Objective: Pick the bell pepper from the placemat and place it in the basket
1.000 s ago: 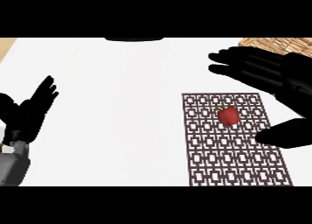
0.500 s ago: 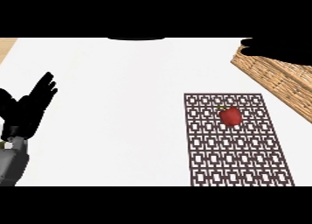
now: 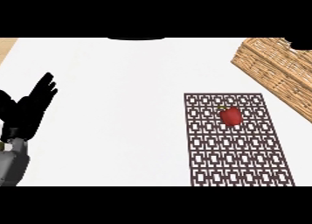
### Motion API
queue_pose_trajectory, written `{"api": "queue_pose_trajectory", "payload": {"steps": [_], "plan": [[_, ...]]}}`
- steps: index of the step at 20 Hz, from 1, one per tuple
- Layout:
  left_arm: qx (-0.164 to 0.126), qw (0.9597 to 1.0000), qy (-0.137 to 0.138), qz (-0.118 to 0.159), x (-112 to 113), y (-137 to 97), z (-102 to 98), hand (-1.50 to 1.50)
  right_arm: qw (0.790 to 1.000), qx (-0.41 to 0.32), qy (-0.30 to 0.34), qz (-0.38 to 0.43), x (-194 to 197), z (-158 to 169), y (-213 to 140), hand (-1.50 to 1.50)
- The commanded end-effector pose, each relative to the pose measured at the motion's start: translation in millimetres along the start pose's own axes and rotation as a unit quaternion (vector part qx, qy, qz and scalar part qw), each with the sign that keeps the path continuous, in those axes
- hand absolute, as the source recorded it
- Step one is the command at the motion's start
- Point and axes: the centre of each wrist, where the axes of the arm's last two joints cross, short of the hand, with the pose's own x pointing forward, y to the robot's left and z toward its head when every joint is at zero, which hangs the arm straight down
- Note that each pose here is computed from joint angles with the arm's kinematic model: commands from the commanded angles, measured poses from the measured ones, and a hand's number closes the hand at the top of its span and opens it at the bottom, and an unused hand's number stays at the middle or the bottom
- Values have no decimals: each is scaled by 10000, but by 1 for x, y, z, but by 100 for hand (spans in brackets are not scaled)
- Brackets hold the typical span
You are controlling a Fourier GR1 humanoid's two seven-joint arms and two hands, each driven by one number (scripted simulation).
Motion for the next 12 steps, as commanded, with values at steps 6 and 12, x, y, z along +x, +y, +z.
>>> {"api": "queue_pose_trajectory", "payload": {"steps": [6, 12], "plan": [[4, 10000, 24, 39, -3, -9, -11, 0, 9983, 28, -470, -334, -46, 1, 68, -150], [7, 10000, -15, -13, -3, -8, -10, 0, 9966, -415, -577, -424, -66, -42, 119, -150]]}}
